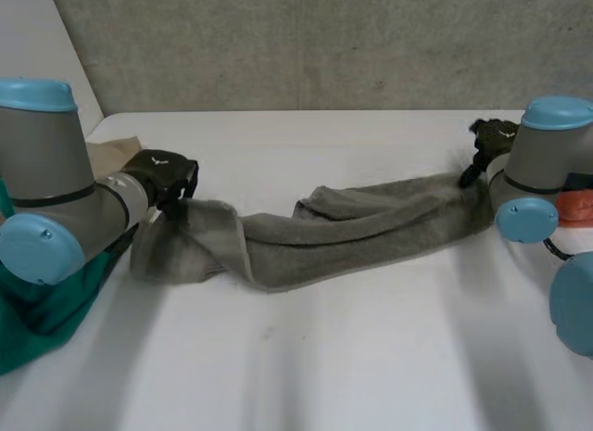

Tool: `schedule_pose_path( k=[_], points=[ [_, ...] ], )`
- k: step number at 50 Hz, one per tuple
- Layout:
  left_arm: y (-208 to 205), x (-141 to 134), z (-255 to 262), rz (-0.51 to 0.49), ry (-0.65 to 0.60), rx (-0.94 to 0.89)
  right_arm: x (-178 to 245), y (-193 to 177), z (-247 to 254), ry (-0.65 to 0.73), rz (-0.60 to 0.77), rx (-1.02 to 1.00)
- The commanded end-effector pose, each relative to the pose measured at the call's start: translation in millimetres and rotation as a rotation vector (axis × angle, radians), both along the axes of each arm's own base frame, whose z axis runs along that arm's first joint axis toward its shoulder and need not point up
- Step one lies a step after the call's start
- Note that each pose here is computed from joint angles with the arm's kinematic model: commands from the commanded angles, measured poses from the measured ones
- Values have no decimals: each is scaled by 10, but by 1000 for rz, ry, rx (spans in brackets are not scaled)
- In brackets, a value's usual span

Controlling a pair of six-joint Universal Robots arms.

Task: Fold the laundry.

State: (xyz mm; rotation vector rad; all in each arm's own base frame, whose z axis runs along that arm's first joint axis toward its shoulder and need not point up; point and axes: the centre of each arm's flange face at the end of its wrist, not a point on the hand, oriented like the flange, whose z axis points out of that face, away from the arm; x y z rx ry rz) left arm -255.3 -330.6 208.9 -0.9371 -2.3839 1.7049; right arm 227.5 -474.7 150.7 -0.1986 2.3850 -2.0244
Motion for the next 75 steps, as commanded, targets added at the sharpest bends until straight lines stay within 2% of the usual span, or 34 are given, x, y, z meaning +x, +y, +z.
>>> schedule_pose_path(
  k=[1, 6, 10, 16, 24, 26, 32, 36, 40, 49, 53, 61, 68, 72, 75],
  points=[
    [185, -37, 379, -27, 76, -44, 61, 56, 272, 132, 117, -35],
    [341, -35, 769, -23, 193, -73, -116, 256, 646, 333, 152, -9],
    [432, -37, 1050, -23, 279, -97, -236, 493, 783, 431, 214, 50],
    [589, -108, 1401, -47, 381, -124, -376, 909, 820, 444, 340, 162],
    [755, -209, 1804, -89, 475, -166, -353, 1427, 618, 334, 511, 321],
    [816, -253, 1896, -105, 499, -169, -308, 1565, 504, 270, 537, 376],
    [988, -363, 2092, -143, 550, -172, -97, 1680, 224, 5, 468, 377],
    [1080, -411, 2209, -158, 576, -190, 31, 1757, 51, -125, 412, 380],
    [1157, -419, 2339, -156, 606, -219, 167, 1854, -115, -161, 362, 374],
    [1310, -320, 2609, -143, 701, -250, 203, 1561, -193, -135, 158, 165],
    [1352, -238, 2701, -136, 742, -259, 190, 1387, -257, -126, 101, 133],
    [1284, 25, 2784, -61, 803, -266, 25, 1008, -331, -115, 21, 119],
    [1096, 202, 2704, -9, 781, -253, -80, 982, 13, -126, 68, 66],
    [926, 278, 2542, 36, 752, -210, -188, 1000, 505, -102, 164, -34],
    [709, 365, 2243, 108, 704, -130, -324, 1093, 1124, 6, 256, -164]
  ],
)
